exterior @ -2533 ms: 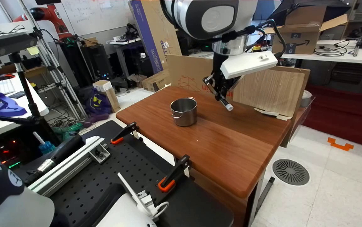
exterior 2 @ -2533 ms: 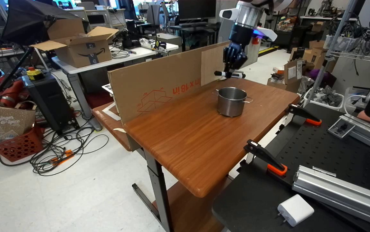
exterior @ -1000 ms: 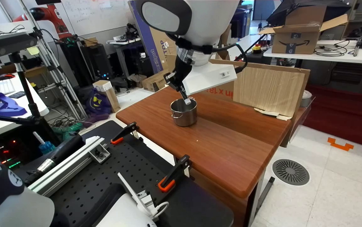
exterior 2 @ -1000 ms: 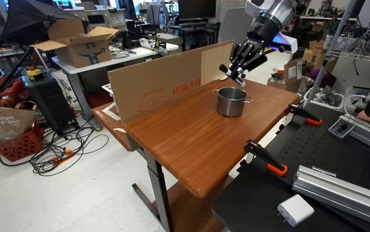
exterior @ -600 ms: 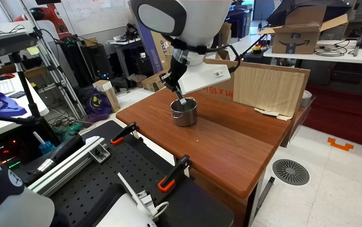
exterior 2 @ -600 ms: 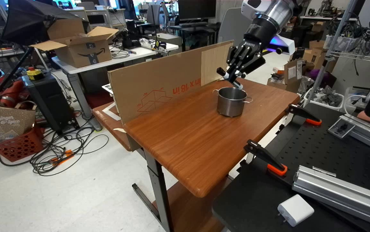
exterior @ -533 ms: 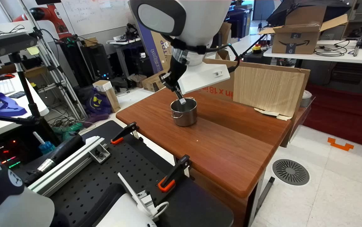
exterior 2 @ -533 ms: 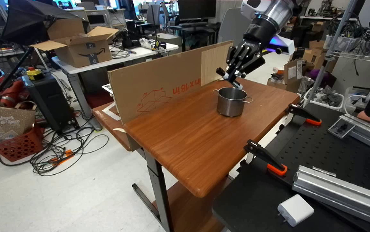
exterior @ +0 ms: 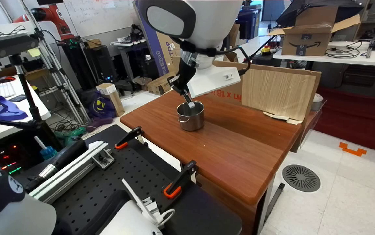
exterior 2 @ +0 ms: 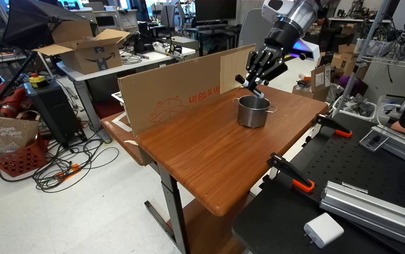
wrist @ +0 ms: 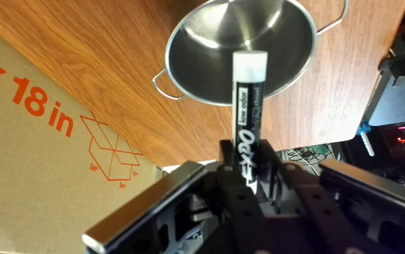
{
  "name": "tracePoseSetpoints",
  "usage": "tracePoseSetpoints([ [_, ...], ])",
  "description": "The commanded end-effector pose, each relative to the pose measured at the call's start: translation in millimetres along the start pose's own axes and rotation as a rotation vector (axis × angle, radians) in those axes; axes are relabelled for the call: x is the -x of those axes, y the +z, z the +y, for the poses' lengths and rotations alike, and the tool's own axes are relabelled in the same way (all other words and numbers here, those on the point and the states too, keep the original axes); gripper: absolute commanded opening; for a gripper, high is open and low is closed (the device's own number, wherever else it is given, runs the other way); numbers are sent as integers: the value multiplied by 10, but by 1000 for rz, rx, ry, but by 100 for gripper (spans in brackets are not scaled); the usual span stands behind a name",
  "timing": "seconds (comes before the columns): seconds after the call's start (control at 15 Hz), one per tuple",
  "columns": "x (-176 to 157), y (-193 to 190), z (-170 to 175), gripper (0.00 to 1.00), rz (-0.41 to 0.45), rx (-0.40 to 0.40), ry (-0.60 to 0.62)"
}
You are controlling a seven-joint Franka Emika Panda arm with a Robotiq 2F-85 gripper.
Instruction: Place the black marker inside the silver pot
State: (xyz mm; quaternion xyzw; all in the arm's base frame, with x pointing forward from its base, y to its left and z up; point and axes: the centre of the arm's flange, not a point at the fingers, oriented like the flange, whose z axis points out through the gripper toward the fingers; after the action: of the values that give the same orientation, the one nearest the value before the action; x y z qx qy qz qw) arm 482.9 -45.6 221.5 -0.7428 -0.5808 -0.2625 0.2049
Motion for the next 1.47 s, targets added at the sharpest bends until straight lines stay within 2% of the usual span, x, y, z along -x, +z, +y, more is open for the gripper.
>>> tracePoseSetpoints([
  [0.0, 19, 94, 88, 5, -3, 20, 7],
  [0.4, 61, 237, 132, 5, -26, 0, 19],
  [1.07, 167, 319, 251, 5, -57, 9, 58],
  [1.13, 167, 324, 252, 45, -65, 13, 58],
  [1.2, 170, 329, 258, 46, -70, 15, 59],
  [1.4, 167, 347, 263, 65, -83, 18, 67],
])
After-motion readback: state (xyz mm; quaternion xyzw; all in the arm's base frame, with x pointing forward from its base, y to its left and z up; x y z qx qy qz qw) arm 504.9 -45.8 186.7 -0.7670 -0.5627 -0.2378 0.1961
